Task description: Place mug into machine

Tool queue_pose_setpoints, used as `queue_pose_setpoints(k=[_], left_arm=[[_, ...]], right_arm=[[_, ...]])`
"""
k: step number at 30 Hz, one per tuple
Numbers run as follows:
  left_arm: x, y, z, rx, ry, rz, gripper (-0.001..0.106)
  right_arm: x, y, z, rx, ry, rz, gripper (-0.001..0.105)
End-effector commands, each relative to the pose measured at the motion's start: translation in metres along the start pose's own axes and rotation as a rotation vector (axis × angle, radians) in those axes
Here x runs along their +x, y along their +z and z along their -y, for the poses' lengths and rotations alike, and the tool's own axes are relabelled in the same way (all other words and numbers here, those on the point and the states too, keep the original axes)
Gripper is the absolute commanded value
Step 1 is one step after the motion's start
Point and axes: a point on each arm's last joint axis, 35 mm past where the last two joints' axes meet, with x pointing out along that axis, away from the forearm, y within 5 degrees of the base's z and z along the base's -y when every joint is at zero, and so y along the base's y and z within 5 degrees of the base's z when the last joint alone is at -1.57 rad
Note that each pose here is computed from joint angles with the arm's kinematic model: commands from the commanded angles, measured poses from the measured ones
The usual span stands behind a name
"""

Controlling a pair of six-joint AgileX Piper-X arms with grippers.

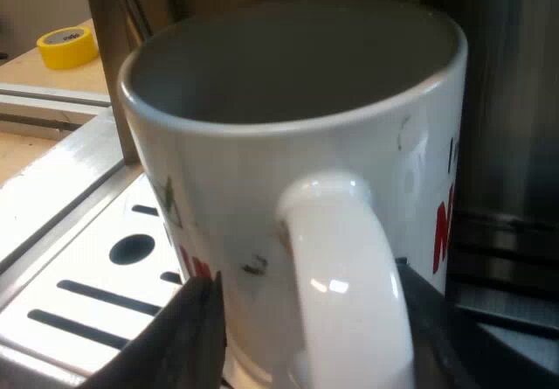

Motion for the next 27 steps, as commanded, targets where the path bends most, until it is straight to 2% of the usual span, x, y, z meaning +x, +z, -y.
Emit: queue_pose_setpoints(k=[1, 10, 16, 21, 23, 27], left_arm=[[0.0, 0.001, 0.0, -0.011, 0.004, 0.005, 0.067], [0.0, 0.001, 0.0, -0.011, 0.004, 0.005, 0.067], [0.0, 0.001, 0.0, -0.011, 0.004, 0.005, 0.067], [0.0, 0.002, 0.001, -0.01, 0.003, 0.009, 0.067], [-0.001, 0.008, 0.002, -0.008, 0.0, 0.024, 0.067], [-0.004, 0.02, 0.005, 0.03, -0.006, 0.056, 0.067]], right_arm=[[0.01, 0.006, -0.003, -0.01, -0.001, 0.026, 0.043], [0.03, 0.009, 0.004, 0.006, -0.035, 0.033, 0.043], [0.032, 0.009, 0.006, 0.008, 0.02, 0.043, 0.043], [0.017, 0.019, 0.003, 0.007, -0.025, 0.045, 0.043], [0.005, 0.018, 0.004, -0.02, -0.045, -0.007, 0.043], [-0.016, 0.018, 0.008, -0.046, -0.021, -0.05, 0.043]])
